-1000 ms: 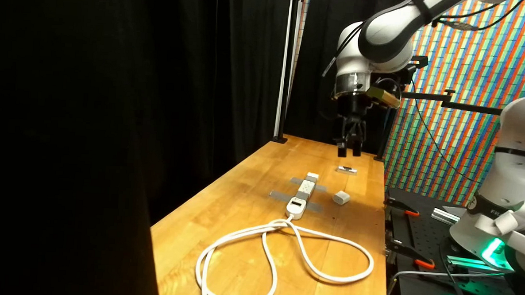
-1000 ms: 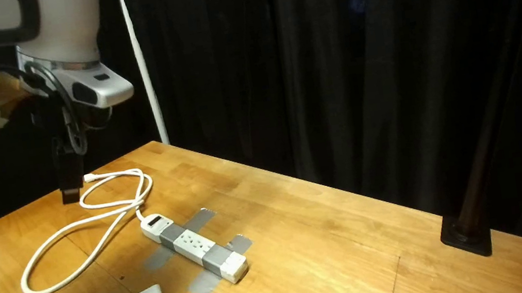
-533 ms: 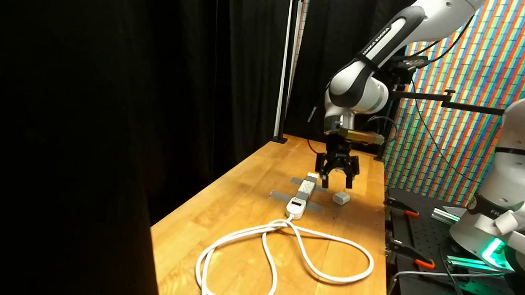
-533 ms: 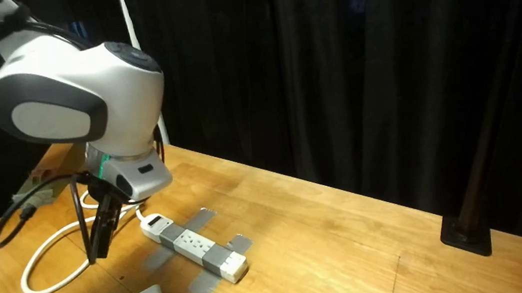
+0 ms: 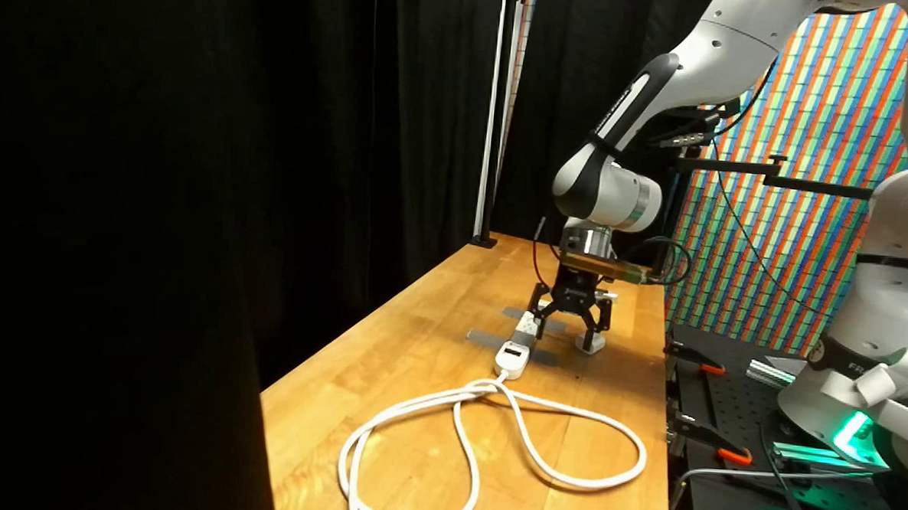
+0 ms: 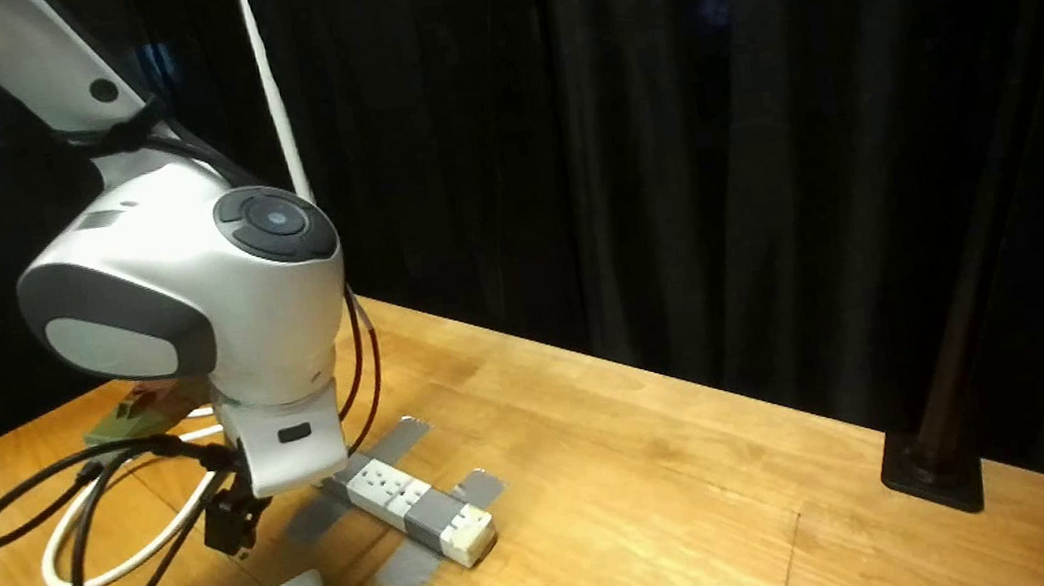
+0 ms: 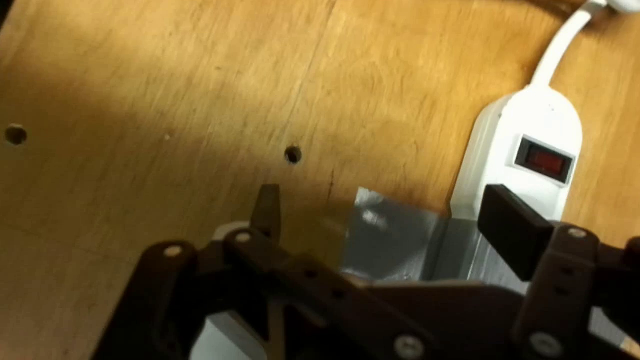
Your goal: Put the charger head on the slot on the extension cord
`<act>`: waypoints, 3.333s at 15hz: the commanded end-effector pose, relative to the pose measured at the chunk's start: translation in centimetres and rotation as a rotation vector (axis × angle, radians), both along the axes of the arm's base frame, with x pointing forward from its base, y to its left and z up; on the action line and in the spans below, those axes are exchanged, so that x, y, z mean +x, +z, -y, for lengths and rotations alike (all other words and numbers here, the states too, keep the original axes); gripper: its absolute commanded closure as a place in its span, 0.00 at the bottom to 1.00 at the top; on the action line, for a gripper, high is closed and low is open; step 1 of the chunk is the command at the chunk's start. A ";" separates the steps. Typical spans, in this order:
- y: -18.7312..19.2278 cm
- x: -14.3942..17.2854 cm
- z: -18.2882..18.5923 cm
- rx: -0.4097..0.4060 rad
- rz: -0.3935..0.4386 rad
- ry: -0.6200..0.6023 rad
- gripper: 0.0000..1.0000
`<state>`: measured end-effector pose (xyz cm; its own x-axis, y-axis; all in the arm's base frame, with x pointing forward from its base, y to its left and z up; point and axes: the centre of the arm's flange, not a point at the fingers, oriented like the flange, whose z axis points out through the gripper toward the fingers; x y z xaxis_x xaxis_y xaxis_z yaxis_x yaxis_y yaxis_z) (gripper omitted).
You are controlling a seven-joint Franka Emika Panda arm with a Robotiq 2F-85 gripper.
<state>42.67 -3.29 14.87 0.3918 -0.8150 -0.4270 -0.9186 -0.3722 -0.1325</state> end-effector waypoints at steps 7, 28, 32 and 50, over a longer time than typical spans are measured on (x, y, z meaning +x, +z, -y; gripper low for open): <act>0.2 -2.6 0.0 -0.131 -0.041 -0.259 0.00; -0.7 -4.3 5.5 -0.242 -0.019 -0.449 0.27; -1.7 -4.3 5.8 -0.232 -0.034 -0.463 0.52; 4.8 -2.4 6.1 0.215 0.037 -0.176 0.77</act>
<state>38.99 -7.97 16.81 0.2064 -0.8460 -0.4917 -0.9766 -0.1475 -0.1564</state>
